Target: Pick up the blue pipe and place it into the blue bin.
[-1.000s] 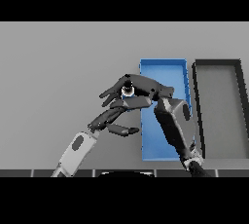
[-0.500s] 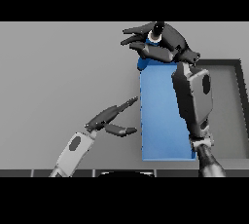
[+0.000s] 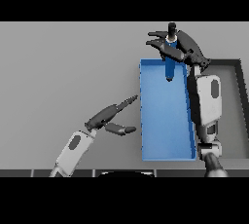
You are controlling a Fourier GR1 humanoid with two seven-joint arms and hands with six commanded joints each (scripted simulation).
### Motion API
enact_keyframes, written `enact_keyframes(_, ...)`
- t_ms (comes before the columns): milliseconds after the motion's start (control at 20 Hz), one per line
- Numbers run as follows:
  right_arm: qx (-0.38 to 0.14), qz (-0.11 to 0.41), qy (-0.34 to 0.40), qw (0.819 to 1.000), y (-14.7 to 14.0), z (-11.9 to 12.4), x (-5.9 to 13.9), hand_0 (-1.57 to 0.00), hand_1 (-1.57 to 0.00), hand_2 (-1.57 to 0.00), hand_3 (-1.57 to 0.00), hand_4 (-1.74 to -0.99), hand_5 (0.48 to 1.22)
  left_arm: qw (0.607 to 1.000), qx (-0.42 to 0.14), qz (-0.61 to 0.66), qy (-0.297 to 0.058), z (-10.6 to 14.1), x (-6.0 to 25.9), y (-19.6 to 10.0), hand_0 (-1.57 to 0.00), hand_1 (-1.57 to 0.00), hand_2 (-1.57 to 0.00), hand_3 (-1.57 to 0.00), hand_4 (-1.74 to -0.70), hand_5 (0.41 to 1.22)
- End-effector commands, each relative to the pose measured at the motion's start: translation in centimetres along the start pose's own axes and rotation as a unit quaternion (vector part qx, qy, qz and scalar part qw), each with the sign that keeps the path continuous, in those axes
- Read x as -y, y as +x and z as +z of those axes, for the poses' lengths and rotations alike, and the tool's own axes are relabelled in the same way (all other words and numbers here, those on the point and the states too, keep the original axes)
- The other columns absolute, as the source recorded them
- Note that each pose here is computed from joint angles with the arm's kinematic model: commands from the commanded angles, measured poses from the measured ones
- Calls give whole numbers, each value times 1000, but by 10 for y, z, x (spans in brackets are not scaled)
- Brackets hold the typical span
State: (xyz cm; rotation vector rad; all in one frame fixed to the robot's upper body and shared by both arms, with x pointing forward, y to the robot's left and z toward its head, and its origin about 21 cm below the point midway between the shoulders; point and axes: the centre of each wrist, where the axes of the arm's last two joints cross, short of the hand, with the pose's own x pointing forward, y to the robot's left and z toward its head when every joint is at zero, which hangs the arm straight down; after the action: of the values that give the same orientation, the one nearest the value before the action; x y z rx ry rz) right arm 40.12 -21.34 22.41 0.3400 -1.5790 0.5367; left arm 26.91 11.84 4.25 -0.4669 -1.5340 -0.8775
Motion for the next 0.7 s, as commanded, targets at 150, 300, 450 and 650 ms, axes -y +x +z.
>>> enact_keyframes(150, -84, -4, -47, 995, -33, 18, 7, -1571, -1571, -1571, -1571, -1500, 1221, 1000, 5, -8, 9, 3, 1, -3, 1, 1, 1, 1, -927, 463)
enact_keyframes(300, -139, -9, -75, 987, -61, 21, 4, -1571, -1571, -1571, -1571, -1500, 1221, 1000, 5, -13, 9, 3, 1, -2, 1, 1, 1, 1, -928, 466)
enact_keyframes(450, -191, -24, -96, 977, -87, 23, 8, -1571, -1571, -1571, -1571, -1498, 1221, 1000, 7, -20, 13, 2, -2, -3, 1, 1, 1, 1, -925, 474)
enact_keyframes(650, -262, -39, -95, 960, -121, 24, 5, -1571, -1571, -1571, -804, -1616, 1221, 1000, 12, -18, 11, 3, 1, -2, 1, 1, 1, 1, -922, 481)
